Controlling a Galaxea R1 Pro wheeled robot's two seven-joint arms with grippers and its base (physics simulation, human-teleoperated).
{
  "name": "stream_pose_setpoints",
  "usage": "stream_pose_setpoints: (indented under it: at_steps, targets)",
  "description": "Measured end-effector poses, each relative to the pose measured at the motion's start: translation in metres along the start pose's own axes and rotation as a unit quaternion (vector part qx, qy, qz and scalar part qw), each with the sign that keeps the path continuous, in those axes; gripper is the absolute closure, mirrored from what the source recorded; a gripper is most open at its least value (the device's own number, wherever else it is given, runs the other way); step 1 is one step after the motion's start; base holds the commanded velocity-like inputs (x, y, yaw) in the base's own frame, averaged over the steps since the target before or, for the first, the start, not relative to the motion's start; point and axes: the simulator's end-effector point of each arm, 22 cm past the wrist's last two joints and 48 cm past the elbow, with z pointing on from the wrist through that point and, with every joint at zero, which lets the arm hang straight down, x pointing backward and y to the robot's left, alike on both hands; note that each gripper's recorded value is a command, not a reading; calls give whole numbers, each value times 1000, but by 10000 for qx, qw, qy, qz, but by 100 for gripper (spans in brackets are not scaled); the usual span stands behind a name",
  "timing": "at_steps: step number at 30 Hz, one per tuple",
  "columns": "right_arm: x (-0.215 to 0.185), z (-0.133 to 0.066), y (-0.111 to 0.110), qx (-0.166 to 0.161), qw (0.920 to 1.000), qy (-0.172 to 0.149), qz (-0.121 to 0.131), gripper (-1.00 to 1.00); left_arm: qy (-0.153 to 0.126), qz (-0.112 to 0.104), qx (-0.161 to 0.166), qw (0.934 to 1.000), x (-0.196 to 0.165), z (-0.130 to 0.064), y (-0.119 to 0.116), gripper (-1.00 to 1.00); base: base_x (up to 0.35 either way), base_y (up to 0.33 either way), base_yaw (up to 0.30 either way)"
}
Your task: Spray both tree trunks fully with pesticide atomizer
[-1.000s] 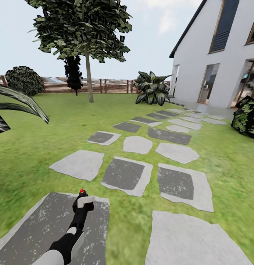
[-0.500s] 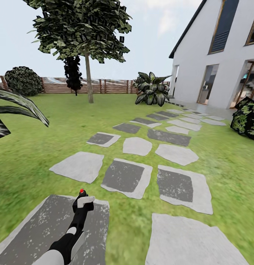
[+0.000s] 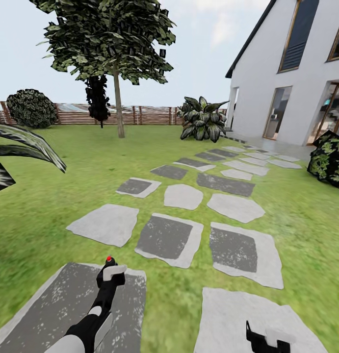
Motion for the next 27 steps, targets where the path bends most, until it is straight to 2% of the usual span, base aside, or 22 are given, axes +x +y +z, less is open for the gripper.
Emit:
stream_pose_setpoints:
  at_steps: [4, 6, 9, 14, 18, 27]
  targets:
    - [-3, -7, 35, -333, 9994, 49, -98, -100, 8, 1, 1, 10000, -8, 0, -1, 100, 0, 0, 0]
    - [-1, -13, 57, -580, 9980, 108, -231, -100, 7, -2, 0, 10000, -12, 0, -1, 100, 0, 0, 0]
    - [-4, -18, 67, -697, 9971, 134, -288, -100, 12, 15, 16, 10000, -18, 0, -2, 100, 0, 0, 0]
    - [-12, -23, 73, -768, 9964, 148, -325, -100, -34, 22, 43, 10000, -38, 4, -6, 100, 0, 0, 0]
    - [-20, -26, 73, -779, 9963, 147, -331, -100, 154, 46, 29, 9999, -59, 15, -6, 100, 0, 0, 0]
    - [-36, -32, 73, -784, 9962, 151, -335, -100, 233, 52, 81, 9997, -87, 21, -9, 100, 0, 0, 0]
